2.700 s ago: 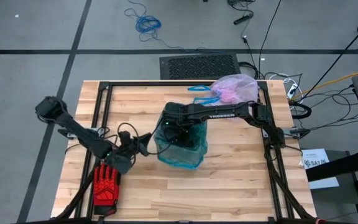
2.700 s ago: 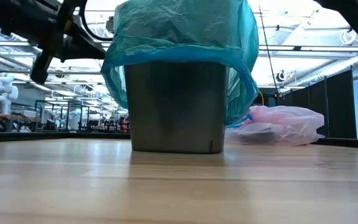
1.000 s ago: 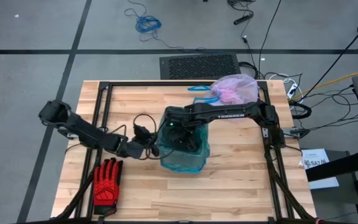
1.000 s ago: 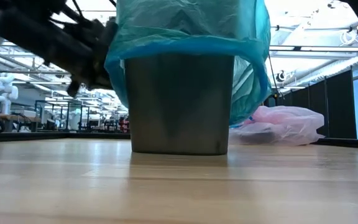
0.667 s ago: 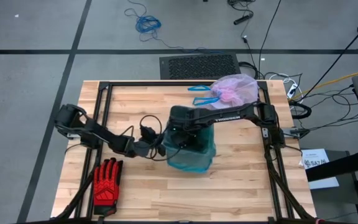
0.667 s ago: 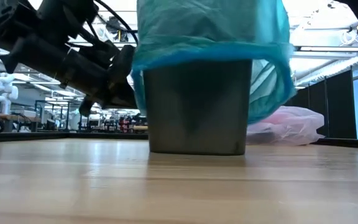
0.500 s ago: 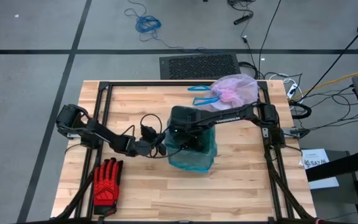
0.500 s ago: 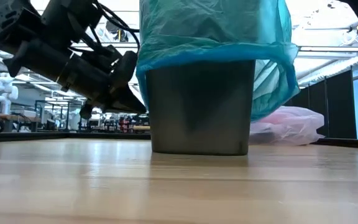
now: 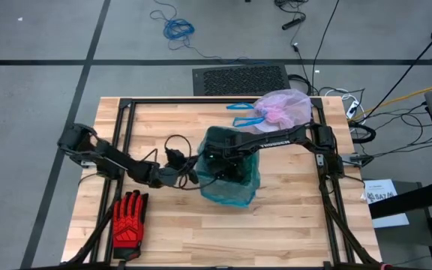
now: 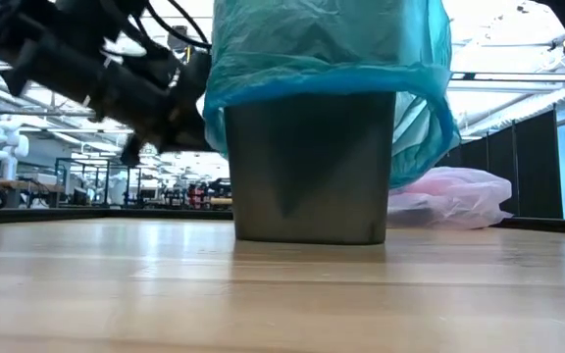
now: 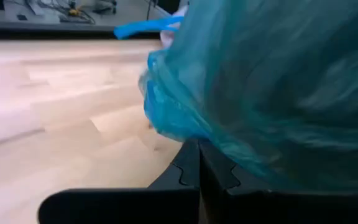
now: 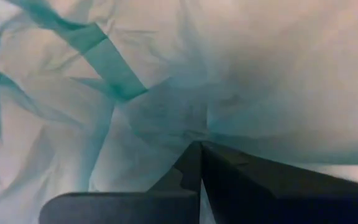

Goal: Place trash/remove bag and relplace
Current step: Insert the blue trash bag into the trash bin

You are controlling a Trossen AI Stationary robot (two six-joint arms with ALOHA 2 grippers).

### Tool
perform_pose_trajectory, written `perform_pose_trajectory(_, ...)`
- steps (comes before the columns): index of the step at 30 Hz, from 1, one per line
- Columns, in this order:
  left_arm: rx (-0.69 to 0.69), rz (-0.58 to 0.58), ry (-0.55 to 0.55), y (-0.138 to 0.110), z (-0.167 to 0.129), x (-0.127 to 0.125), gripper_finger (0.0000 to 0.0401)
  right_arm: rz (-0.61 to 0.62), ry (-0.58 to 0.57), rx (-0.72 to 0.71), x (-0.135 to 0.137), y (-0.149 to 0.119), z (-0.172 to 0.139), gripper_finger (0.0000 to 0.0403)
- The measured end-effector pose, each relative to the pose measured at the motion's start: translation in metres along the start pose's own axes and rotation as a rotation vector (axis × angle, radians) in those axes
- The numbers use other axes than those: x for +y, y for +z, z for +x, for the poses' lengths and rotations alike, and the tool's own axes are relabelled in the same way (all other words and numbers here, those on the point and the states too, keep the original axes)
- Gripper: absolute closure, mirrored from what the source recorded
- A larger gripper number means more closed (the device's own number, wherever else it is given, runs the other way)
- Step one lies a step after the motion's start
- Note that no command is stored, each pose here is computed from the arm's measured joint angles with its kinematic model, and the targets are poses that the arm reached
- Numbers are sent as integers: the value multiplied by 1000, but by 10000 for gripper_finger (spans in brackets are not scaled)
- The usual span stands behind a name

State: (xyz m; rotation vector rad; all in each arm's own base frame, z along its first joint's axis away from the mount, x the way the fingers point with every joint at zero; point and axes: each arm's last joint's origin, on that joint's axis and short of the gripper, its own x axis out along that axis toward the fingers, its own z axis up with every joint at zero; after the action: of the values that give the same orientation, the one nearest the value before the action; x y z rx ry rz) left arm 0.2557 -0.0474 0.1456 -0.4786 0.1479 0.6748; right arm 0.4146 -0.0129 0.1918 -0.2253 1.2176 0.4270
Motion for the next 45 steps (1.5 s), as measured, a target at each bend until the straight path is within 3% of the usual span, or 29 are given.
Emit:
perform_pose_trajectory(8,33,28,3,29,-35,4,401,-5,5,7,0,-1,0,403)
perform_pose_trajectory(12,37,-41,29,38,-41,11,401,-12,5,5,0,-1,0,403)
perform_pose_trajectory(19,23,-11,95,24,-15,14,401,-23,3,-2,0,0,0,403)
perform_pose_trajectory(23,-10,-9,29,19,5,10,401,-24,4,-3,0,0,0,403)
perform_pose_trajectory(26,28,7,-38,11,21,11,401,-28,4,-3,0,0,0,403)
perform_pose_trajectory(29,79,23,-33,-1,33,19,401,-33,3,-5,-1,0,0,403)
perform_pose_trajectory(39,150,24,-30,-14,53,35,401,-27,9,-45,-5,1,-1,403)
perform_pose_trajectory(45,150,18,-17,-11,57,39,401,38,11,-19,-6,-3,-6,403)
